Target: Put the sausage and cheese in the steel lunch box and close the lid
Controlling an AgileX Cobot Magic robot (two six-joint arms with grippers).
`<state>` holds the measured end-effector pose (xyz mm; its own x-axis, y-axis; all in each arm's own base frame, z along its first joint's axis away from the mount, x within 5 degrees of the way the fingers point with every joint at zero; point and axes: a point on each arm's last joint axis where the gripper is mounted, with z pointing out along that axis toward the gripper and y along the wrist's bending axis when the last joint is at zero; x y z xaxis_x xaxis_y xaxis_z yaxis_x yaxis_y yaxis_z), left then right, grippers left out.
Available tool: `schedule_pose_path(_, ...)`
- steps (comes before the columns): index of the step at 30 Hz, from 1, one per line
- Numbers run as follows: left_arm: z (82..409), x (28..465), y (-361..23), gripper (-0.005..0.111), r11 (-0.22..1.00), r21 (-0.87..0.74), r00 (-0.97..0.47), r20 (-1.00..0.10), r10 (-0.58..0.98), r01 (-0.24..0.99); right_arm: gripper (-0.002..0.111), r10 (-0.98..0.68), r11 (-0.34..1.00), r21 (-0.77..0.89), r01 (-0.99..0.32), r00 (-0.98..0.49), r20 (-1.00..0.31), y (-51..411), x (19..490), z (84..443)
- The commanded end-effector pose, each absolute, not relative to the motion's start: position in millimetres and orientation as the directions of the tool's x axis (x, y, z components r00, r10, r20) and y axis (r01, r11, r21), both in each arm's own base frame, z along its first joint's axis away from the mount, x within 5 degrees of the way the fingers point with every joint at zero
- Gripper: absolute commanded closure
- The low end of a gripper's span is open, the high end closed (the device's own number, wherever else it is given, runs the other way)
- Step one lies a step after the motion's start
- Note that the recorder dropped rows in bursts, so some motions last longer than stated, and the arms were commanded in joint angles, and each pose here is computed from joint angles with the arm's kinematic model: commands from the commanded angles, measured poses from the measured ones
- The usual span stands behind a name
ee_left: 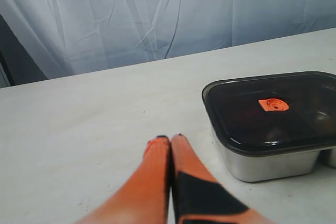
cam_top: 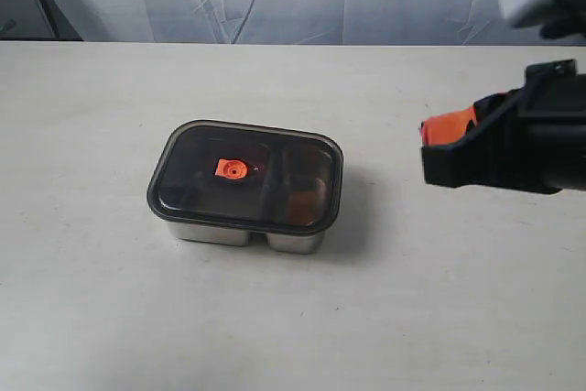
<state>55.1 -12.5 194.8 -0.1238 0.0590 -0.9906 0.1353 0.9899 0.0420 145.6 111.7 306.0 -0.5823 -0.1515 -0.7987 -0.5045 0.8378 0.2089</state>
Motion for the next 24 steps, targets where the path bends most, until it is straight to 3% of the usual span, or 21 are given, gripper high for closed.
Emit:
schedule_pose_path(1, 193, 55, -13, 0.107, 0.989, 0.04, -0.124, -0.991, 0.057, 0.139, 0.109, -0.069, 0.819, 0.193, -0.541, -0.427, -0.902, 92, 121, 336)
schedule_pose_path(7, 194, 55, -13, 0.107, 0.99, 0.04, -0.122, -0.991, 0.057, 0.138, 0.109, 0.117, 0.866, 0.225, -0.446, -0.257, -0.959, 56, 100, 332)
schedule_pose_path(16, 194, 55, -13, 0.107, 0.99, 0.04, -0.12, -0.991, 0.057, 0.137, 0.109, 0.32, 0.915, 0.368, -0.166, -0.259, -0.911, 21, 82, 229)
schedule_pose_path(24, 194, 55, -13, 0.107, 0.99, 0.04, -0.12, -0.991, 0.057, 0.137, 0.109, 0.377, 0.914, 0.392, -0.105, -0.133, -0.916, 10, 65, 202)
